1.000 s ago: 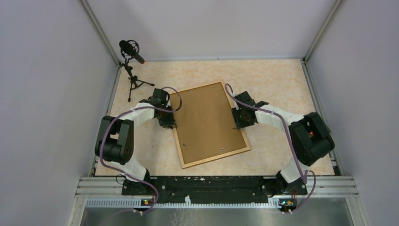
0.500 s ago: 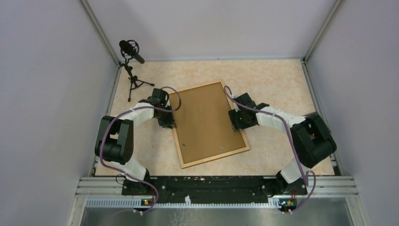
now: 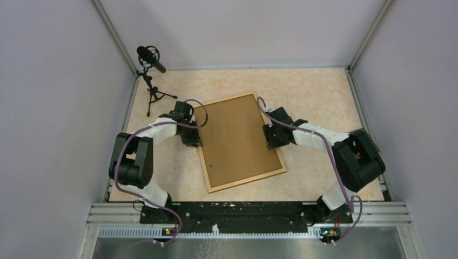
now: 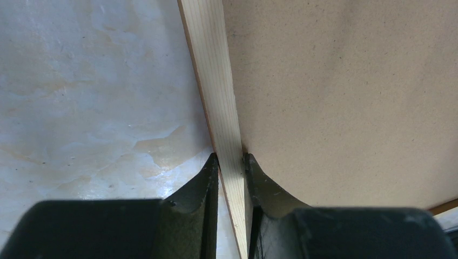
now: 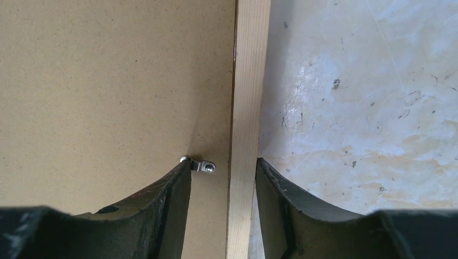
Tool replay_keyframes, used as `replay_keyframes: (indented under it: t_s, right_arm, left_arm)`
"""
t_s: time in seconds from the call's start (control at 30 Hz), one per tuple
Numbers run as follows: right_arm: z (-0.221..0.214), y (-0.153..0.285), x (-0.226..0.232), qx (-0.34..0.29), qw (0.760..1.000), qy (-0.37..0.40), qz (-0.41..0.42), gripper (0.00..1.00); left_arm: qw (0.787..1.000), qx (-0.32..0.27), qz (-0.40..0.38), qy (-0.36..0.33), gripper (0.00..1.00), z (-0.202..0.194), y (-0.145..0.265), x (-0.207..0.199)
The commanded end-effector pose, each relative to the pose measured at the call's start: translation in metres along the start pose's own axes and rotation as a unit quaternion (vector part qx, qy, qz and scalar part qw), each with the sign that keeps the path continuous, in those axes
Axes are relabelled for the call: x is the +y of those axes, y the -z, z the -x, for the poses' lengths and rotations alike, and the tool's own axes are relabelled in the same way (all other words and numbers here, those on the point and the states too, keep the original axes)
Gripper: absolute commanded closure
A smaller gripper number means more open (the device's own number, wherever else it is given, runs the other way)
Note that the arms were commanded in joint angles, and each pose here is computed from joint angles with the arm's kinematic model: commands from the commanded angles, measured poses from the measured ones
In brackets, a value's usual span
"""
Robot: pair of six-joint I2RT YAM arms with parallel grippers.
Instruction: Put the photo into the frame
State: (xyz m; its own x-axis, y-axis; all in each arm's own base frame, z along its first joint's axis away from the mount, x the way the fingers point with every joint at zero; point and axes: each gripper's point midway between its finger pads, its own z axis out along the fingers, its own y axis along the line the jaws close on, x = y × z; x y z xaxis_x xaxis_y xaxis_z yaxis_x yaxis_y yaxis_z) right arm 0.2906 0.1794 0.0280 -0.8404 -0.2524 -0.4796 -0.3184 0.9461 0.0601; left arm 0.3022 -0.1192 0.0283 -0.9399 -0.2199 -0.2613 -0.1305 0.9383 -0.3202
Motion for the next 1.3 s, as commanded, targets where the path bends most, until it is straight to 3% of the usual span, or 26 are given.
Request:
replay_keyframes:
  t_s: [0.0,0.13,0.27,0.5,0.7,1.13,1.27]
  right_arm:
    - [-0.004,-0.016,-0.003,-0.013,0.999,-0.026,-0.017,0.54]
    - [-0.01,-0.02,-0.01,-0.004,0.998,-0.042,-0.041,0.56]
    - [-0.015,-0.02,-0.02,-0.003,0.995,-0.068,-0.073,0.74]
    - [-0.026,-0.022,-0.021,0.006,0.984,-0.149,-0.093,0.78]
    - [-0.051,-0.022,-0.024,0.042,0.967,-0.209,-0.138,1.0]
    - [-0.094,-0.015,-0.023,0.109,0.915,-0.3,-0.248,1.0]
    - [-0.092,-0.023,-0.015,0.122,0.926,-0.271,-0.232,0.85]
  left_arm:
    - [1.0,0.012,-0.004,-0.006,0.84,-0.007,-0.004,0.002]
    - [1.0,0.013,-0.004,-0.006,0.85,-0.008,-0.004,0.002]
    - [1.0,0.011,-0.007,-0.007,0.85,-0.008,-0.003,0.001]
    - [1.0,0.012,-0.01,-0.006,0.85,-0.008,-0.003,0.0]
    - [1.0,0.01,-0.011,-0.005,0.85,-0.008,-0.002,0.0]
    - [1.0,0.006,-0.006,-0.001,0.86,-0.008,0.0,0.001]
    - [1.0,0.004,-0.01,-0.001,0.86,-0.007,0.001,0.0]
